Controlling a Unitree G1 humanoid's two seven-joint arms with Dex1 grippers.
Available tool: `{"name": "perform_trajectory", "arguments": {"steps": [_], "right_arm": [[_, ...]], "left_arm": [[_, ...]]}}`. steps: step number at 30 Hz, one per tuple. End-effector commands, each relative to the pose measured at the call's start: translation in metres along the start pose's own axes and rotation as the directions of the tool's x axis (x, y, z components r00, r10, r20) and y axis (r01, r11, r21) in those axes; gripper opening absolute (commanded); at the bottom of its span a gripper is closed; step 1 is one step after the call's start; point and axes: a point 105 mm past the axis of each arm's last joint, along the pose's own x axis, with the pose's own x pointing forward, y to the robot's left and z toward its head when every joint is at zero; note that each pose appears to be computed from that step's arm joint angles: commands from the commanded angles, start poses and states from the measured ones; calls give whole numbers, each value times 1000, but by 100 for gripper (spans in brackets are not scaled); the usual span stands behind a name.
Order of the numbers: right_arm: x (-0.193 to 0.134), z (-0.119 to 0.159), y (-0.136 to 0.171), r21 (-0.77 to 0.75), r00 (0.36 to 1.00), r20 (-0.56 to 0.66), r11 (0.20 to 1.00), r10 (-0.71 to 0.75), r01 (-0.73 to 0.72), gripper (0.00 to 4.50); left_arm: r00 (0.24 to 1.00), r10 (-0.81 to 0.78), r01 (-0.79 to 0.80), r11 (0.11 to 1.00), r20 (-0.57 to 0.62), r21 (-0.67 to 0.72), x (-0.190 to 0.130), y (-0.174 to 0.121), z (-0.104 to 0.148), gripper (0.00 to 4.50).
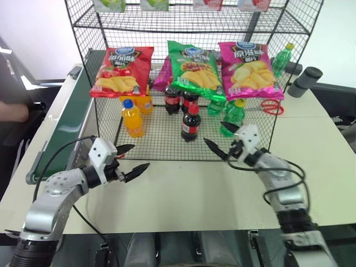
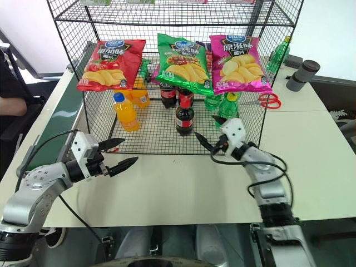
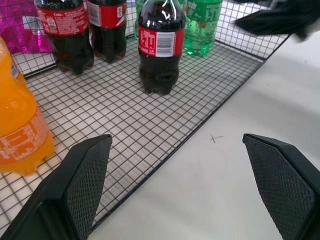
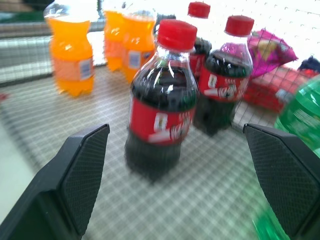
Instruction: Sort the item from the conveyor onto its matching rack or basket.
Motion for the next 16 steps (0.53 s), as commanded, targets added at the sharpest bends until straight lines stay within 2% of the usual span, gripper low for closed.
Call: {"name": "perform_trajectory", "arguments": {"steps": [1,4,9,16], "right_arm": [[-32,24,-7,-10,999,0,999,47,-47,446],[-60,22,-16,4,997,-76,1000,30,-30,446],[-88,17,-31,14,990,-134,999,-34,36,446],[-86,19,-33,7,991,-130,999,-44,45,446]], "left_arm": [[999,34,-34,999,6,17,-12,9,6,450],[999,50,-50,999,-19,7,-22,13,2,450],[995,84,-84,996,-60,7,-35,20,-5,450],[996,75,-76,997,-49,-4,-38,19,-5,450]]}}
